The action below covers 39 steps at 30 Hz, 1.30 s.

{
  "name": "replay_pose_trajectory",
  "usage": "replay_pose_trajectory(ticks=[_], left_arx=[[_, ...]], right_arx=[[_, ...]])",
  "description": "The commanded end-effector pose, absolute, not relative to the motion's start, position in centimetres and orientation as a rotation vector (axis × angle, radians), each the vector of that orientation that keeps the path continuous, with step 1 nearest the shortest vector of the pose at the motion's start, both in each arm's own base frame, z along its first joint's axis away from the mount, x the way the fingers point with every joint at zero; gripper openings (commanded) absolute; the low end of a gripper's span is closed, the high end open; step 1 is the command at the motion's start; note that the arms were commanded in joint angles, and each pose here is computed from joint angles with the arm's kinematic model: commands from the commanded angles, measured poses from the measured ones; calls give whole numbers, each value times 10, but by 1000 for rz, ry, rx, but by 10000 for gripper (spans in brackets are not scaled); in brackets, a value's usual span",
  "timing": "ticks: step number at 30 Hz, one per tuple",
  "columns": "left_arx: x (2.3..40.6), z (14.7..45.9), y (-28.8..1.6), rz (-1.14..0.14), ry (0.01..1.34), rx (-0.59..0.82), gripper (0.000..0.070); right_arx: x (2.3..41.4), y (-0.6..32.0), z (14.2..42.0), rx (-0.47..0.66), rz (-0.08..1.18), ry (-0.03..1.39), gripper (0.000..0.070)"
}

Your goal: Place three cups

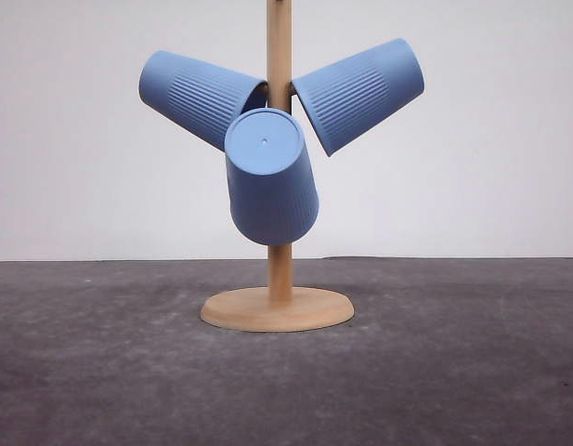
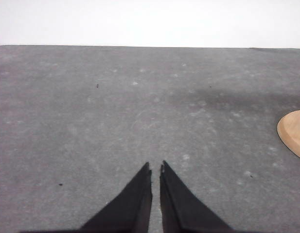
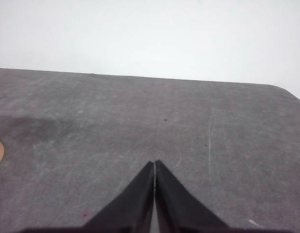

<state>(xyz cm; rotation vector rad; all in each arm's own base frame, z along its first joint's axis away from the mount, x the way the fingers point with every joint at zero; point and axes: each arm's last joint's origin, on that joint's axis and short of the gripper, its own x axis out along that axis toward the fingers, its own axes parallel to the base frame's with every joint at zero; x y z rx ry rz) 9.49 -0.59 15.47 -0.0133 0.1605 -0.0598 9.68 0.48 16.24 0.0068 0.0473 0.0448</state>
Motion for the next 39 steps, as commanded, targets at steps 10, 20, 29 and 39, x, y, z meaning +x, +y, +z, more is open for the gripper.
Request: replay_pose_trajectory(ticks=[10, 20, 29, 39], left_arx=[[95, 150, -6, -61, 178, -6, 24], [95, 150, -6, -61, 178, -6, 24], [95, 150, -6, -61, 178, -6, 24], [95, 150, -6, -61, 178, -6, 24]], right_arx=[[97, 5, 163, 22, 47, 36, 0], [97, 5, 163, 22, 47, 36, 0], [97, 5, 163, 22, 47, 36, 0], [97, 5, 163, 22, 47, 36, 0]])
